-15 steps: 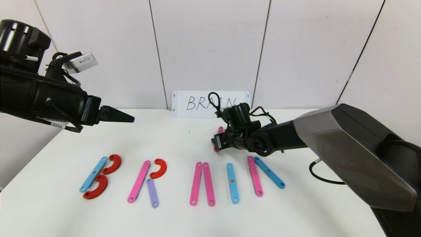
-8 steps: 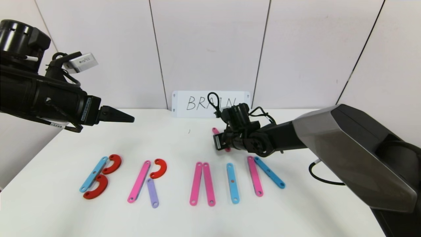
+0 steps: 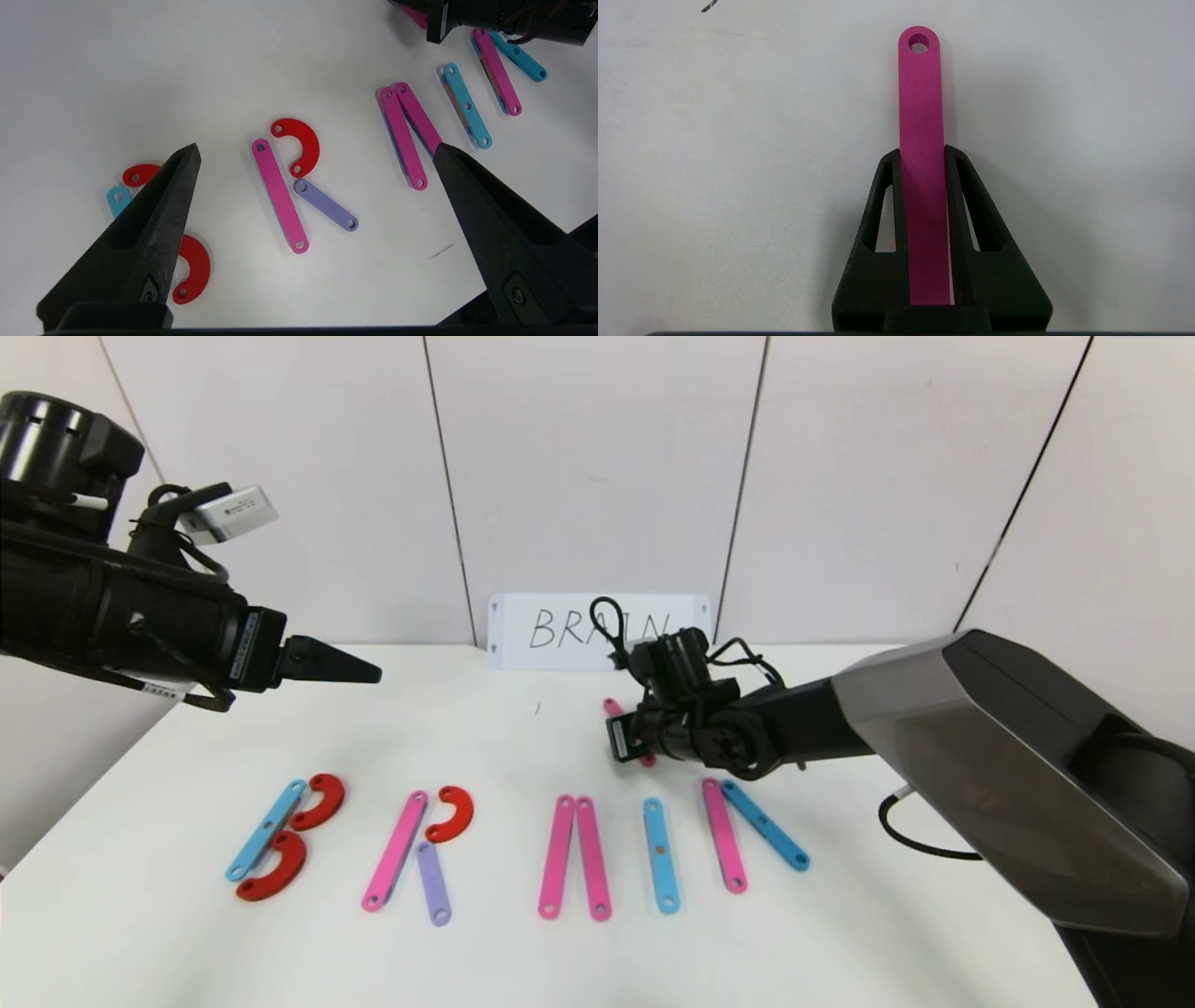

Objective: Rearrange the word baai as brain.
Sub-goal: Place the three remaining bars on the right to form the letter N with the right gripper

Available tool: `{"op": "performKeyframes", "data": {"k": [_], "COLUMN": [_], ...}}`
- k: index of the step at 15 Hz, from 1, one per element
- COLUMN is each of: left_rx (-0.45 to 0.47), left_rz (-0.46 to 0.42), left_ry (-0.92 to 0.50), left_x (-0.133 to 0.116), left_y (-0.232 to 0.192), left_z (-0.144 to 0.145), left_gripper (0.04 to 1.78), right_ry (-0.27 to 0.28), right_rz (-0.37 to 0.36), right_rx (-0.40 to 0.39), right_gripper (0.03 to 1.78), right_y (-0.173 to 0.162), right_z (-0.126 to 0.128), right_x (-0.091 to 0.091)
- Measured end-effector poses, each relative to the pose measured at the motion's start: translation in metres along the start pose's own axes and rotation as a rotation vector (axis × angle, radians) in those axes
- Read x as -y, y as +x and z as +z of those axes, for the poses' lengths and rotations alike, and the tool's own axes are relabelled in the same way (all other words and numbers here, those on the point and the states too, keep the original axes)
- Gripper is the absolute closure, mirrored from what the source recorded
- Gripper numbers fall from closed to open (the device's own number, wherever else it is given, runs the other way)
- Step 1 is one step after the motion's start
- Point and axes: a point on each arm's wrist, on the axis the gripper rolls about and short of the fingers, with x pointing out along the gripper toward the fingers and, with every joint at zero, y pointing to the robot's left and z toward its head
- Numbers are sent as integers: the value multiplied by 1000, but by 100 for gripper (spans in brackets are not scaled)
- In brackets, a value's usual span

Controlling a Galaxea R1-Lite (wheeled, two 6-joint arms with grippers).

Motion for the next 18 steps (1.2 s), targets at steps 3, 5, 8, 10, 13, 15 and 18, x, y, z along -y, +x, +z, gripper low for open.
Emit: {"op": "performKeyframes", "data": {"k": [3,5,8,10,13,15,18], "left_rx": [0,-1,0,0,0,0,0], "left_rz": [0,0,0,0,0,0,0], "left_ry": [0,0,0,0,-1,-2,-2], "left_x": [0,0,0,0,0,0,0], "left_y": [0,1,1,1,1,1,1], "left_z": [0,0,0,0,0,0,0], "left_gripper": [8,8,8,8,8,8,8], "right_ry": [7,17,72,102,137,157,213], "right_rz": [-23,-108,-187,-220,-249,-269,-281], "right_rx": [9,21,50,41,7,-28,-63], "right_gripper": [154,154,154,154,154,154,154], "right_y": [-15,-31,-57,-75,-103,-118,-137], "right_z": [10,20,28,25,11,-2,-22], "right_x": [3,6,13,21,37,49,68]}}
